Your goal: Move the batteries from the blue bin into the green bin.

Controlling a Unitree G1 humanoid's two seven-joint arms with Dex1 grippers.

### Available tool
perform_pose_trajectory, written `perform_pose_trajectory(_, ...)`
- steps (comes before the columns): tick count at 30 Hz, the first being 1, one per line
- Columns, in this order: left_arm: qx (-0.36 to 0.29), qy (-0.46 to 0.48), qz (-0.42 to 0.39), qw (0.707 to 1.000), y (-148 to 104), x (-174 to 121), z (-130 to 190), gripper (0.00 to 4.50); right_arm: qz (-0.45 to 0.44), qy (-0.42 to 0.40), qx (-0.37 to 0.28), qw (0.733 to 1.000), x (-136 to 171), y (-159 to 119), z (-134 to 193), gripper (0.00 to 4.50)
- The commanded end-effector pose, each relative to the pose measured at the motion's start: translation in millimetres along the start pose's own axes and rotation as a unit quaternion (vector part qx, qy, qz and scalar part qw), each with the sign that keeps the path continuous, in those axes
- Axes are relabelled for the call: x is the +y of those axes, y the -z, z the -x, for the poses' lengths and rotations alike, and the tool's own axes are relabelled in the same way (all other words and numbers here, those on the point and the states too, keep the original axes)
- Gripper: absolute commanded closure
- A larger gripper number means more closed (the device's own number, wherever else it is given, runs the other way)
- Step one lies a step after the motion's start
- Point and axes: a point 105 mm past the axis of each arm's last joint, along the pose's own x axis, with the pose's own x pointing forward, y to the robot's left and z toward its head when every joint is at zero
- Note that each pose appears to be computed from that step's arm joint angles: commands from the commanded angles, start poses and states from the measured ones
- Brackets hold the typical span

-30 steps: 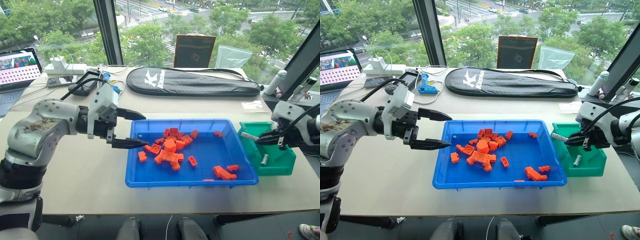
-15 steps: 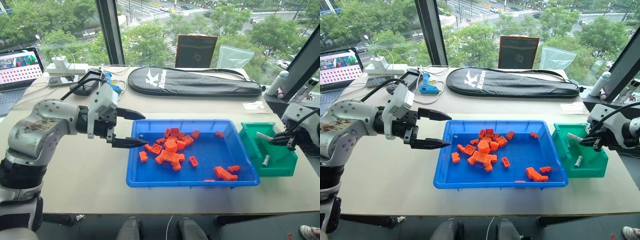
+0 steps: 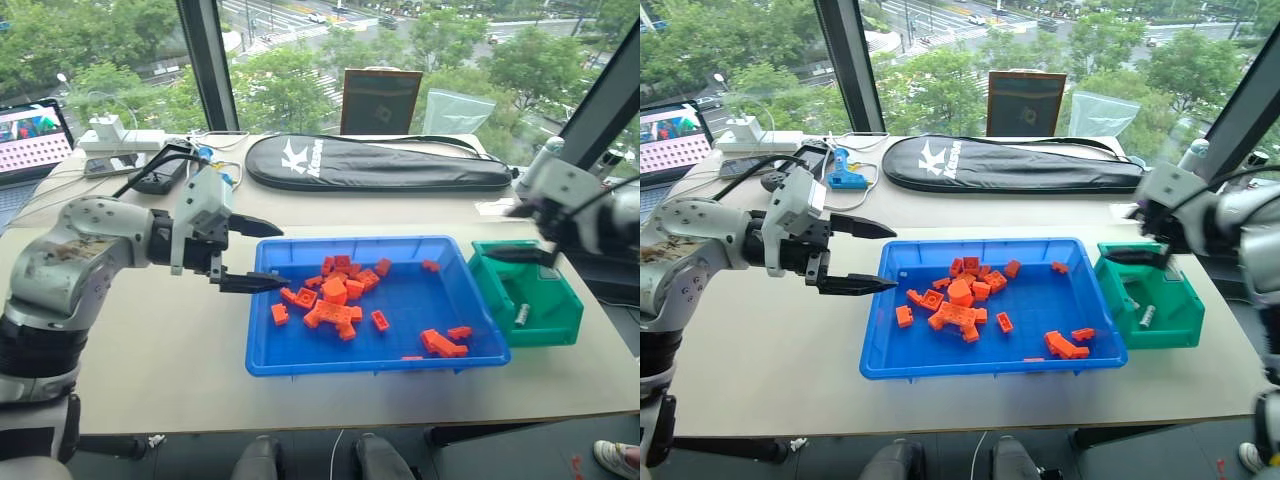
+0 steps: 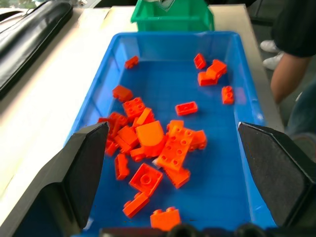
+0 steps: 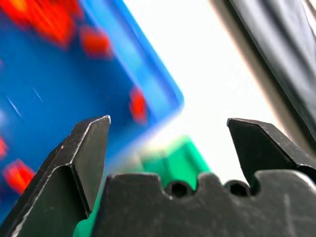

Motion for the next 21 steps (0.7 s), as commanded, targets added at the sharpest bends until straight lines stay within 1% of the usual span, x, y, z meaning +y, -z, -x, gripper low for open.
perform_pose_trajectory(1, 0.01, -0.013, -0.017, 1.0, -1, 4, 9, 0.0, 0.021, -0.05, -0.047, 0.997, 27, -25, -31, 0.02)
perform_pose_trajectory(4, 0.016, -0.019, -0.017, 1.0, 2, 5, 14, 0.0, 0.023, -0.088, -0.072, 0.993, 49, -34, -58, 0.02)
perform_pose_trajectory(6, 0.022, -0.021, -0.014, 0.999, 4, 3, 17, 0.0, 0.001, -0.114, -0.108, 0.988, 66, -44, -80, 0.02)
perform_pose_trajectory(12, 0.024, -0.023, -0.009, 0.999, 6, -2, 18, 0.0, -0.035, -0.139, -0.147, 0.979, 83, -50, -110, 0.02)
perform_pose_trajectory(16, 0.024, -0.026, -0.008, 0.999, 6, -2, 18, 0.0, -0.055, -0.16, -0.153, 0.974, 98, -50, -126, 0.02)
perform_pose_trajectory(21, 0.024, -0.028, -0.01, 0.999, 5, -2, 18, 0.0, -0.071, -0.164, -0.137, 0.974, 102, -36, -136, 0.02)
